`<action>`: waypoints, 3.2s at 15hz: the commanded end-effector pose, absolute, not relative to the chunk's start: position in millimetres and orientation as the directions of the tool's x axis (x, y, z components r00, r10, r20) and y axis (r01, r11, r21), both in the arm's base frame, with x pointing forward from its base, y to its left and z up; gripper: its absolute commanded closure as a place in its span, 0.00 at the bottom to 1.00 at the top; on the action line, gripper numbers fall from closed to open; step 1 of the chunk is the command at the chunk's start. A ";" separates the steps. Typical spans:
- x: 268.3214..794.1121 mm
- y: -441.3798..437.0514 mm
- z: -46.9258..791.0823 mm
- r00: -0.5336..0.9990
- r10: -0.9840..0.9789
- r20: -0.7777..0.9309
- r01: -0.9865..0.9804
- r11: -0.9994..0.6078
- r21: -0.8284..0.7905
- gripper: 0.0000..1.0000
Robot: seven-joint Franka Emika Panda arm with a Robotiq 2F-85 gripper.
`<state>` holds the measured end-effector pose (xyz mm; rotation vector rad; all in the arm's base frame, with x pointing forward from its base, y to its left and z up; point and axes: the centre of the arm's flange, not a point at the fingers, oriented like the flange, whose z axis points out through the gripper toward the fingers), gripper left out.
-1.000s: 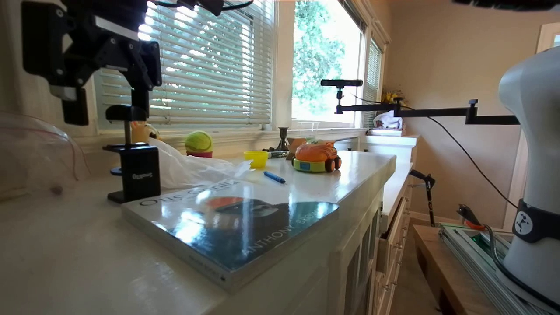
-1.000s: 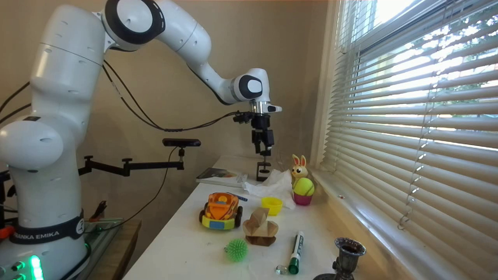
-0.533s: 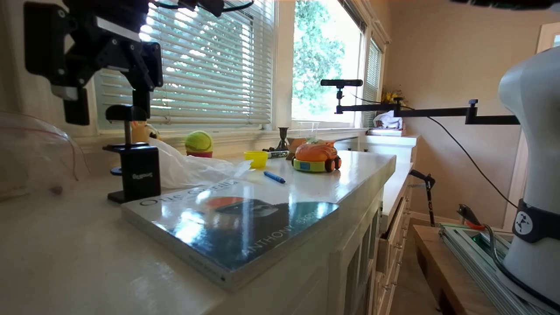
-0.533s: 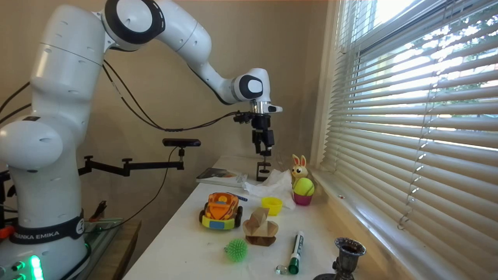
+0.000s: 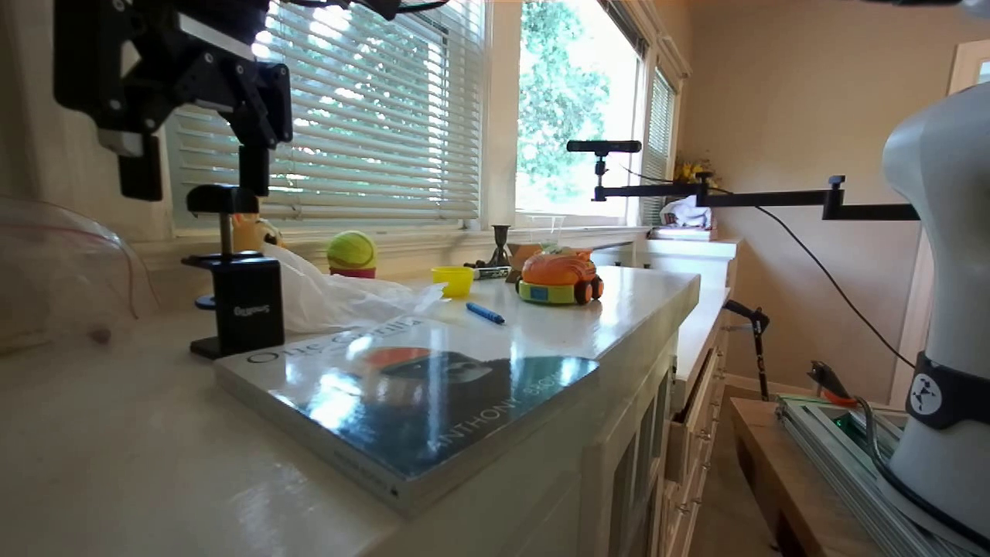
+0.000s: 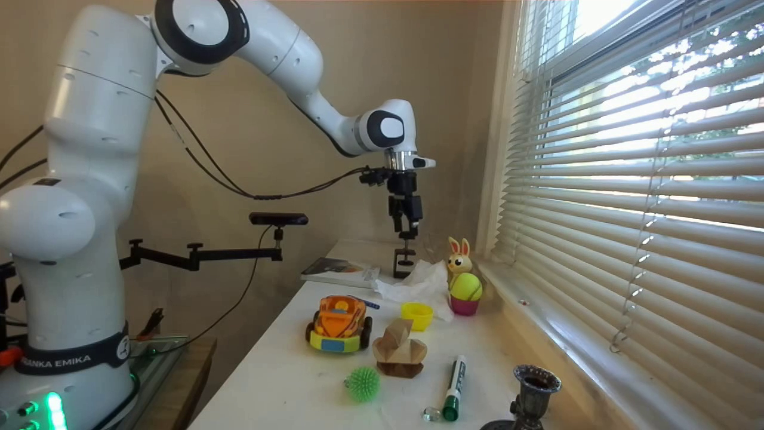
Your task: Rotate the black clamp.
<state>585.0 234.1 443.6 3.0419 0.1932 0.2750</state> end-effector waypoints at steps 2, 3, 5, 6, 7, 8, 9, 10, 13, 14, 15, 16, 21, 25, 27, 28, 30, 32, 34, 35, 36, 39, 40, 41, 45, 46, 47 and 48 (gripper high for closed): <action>577.5 225.9 447.0 0.984 0.122 0.127 0.114 -0.991 0.066 0.00; 577.1 224.7 446.0 0.987 0.117 0.109 0.110 -0.992 0.068 0.00; 575.2 222.6 443.8 0.990 0.108 0.088 0.103 -0.992 0.069 0.00; 574.4 221.4 443.4 0.991 0.107 0.081 0.102 -0.992 0.071 0.00; 573.0 219.9 443.3 0.992 0.105 0.075 0.099 -0.992 0.074 0.00; 572.2 218.6 443.5 0.992 0.103 0.071 0.097 -0.992 0.078 0.00; 572.1 217.1 444.3 0.992 0.102 0.070 0.096 -0.992 0.079 0.00; 572.0 215.8 444.2 0.992 0.102 0.072 0.096 -0.992 0.082 0.00; 575.4 212.1 441.5 0.991 0.101 0.082 0.095 -0.992 0.078 0.00; 576.6 211.6 440.7 0.991 0.101 0.084 0.095 -0.992 0.077 0.00; 577.4 210.9 440.5 0.991 0.099 0.085 0.093 -0.992 0.080 0.18; 577.8 210.4 440.6 0.992 0.097 0.085 0.090 -0.993 0.081 0.28; 578.3 209.0 440.1 0.993 0.085 0.085 0.077 -0.993 0.090 0.63; 578.3 208.6 440.5 0.993 0.083 0.082 0.075 -0.993 0.094 0.92; 578.3 209.3 440.0 0.993 0.082 0.080 0.074 -0.993 0.095 1.00; 578.2 209.6 439.9 0.994 0.081 0.080 0.073 -0.993 0.096 1.00; 577.7 210.3 439.5 0.994 0.083 0.078 0.075 -0.993 0.096 0.97; 577.6 210.8 439.8 0.994 0.084 0.076 0.076 -0.992 0.097 0.97; 578.0 211.7 439.2 0.994 0.079 0.075 0.071 -0.993 0.097 0.97; 577.8 213.0 438.2 0.994 0.074 0.077 0.066 -0.993 0.099 0.97; 578.3 215.2 436.2 0.995 0.057 0.082 0.048 -0.993 0.110 0.97; 581.6 223.6 425.8 0.992 -0.041 0.121 -0.058 -0.988 0.141 0.97; 582.6 225.6 423.0 0.987 -0.080 0.137 -0.099 -0.985 0.141 0.97; 584.6 228.7 418.9 0.979 -0.132 0.156 -0.155 -0.977 0.146 0.97; 594.1 239.2 407.9 0.930 -0.282 0.235 -0.322 -0.934 0.156 0.97; 595.1 241.0 406.8 0.918 -0.308 0.249 -0.351 -0.924 0.152 0.97; 597.0 242.6 403.8 0.904 -0.340 0.260 -0.383 -0.914 0.137 0.97; 597.8 244.2 403.6 0.891 -0.365 0.271 -0.409 -0.904 0.127 0.97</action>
